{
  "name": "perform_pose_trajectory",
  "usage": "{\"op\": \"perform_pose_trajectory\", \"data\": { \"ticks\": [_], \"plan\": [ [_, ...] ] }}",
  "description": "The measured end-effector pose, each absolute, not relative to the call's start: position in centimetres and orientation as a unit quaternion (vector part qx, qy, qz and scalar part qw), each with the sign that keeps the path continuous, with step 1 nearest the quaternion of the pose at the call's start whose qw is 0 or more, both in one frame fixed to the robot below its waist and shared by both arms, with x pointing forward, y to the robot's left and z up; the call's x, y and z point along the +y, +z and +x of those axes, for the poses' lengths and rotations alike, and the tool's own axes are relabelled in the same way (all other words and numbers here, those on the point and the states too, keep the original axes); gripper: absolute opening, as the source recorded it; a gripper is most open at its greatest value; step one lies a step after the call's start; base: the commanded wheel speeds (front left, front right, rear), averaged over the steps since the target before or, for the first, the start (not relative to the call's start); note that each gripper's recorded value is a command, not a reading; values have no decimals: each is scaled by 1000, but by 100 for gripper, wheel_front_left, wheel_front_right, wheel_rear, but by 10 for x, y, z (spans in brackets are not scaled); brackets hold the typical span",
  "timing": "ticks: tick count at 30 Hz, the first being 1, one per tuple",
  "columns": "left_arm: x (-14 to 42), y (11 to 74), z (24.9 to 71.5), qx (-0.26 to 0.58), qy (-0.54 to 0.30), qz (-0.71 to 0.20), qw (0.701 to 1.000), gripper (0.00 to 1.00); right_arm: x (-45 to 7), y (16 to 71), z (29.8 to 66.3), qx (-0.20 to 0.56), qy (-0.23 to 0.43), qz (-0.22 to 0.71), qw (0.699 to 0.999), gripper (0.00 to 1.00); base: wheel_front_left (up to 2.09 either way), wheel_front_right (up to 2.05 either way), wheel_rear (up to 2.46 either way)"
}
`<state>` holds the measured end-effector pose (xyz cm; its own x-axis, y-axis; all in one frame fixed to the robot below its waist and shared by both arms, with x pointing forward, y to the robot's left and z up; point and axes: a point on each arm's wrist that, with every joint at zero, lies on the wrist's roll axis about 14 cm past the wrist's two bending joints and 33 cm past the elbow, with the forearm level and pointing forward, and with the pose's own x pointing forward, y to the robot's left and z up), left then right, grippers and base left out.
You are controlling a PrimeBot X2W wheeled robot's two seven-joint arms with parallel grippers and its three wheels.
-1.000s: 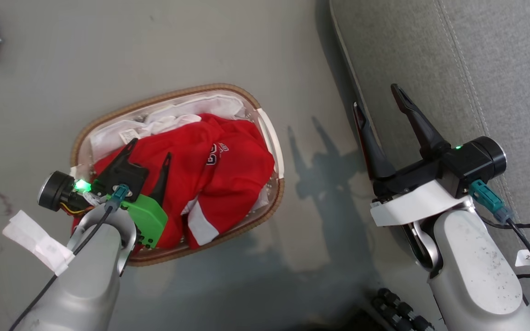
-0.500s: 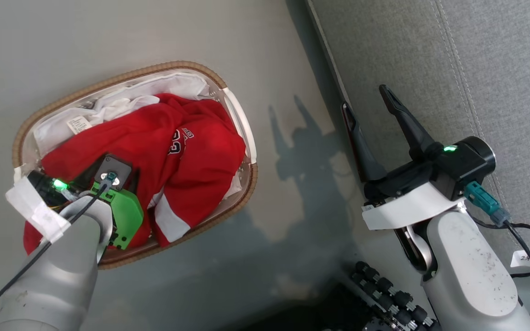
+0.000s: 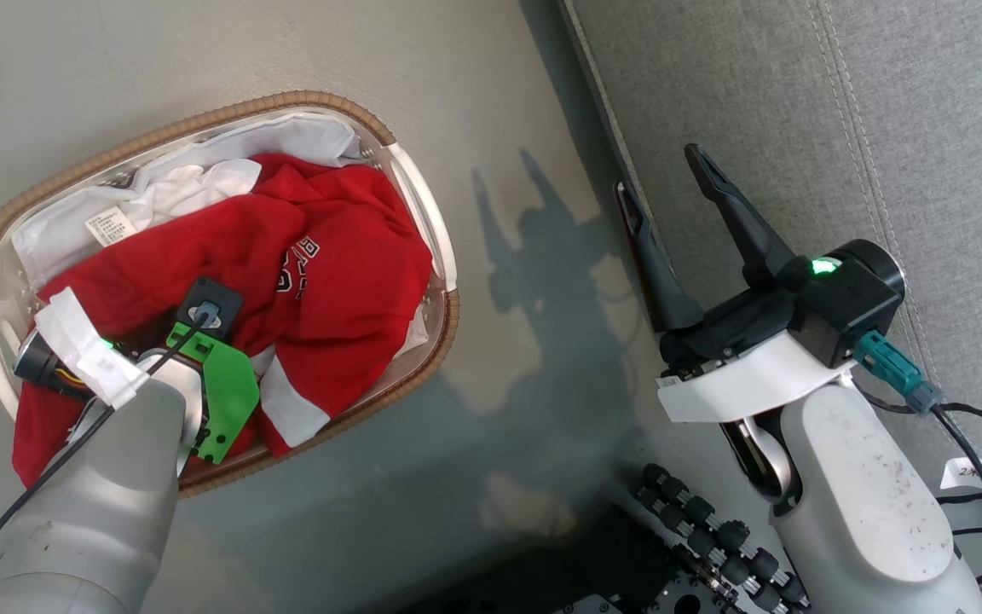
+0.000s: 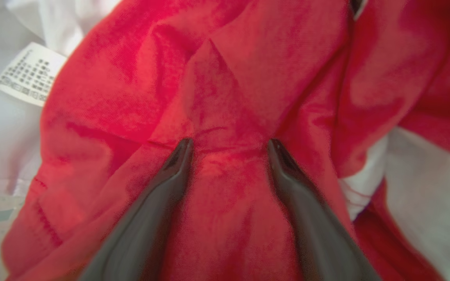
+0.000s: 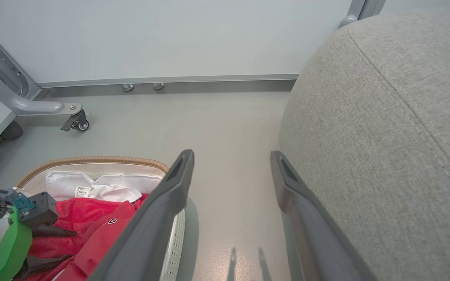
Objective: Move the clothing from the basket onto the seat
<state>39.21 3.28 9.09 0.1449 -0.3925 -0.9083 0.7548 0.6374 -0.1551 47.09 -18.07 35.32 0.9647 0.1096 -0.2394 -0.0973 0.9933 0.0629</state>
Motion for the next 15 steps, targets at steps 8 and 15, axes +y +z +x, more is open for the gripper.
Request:
{"op": "perform_pose_trajectory", "data": {
  "ticks": [8,15],
  "plan": [
    [27,102,402,511,-365,132,767,0,-180,364,478,105,55,22,993,100,0,0,0],
    [12,137,413,451,-348,81,818,0,-179,382,477,87,58,9,994,100,0,0,0]
  ]
}}
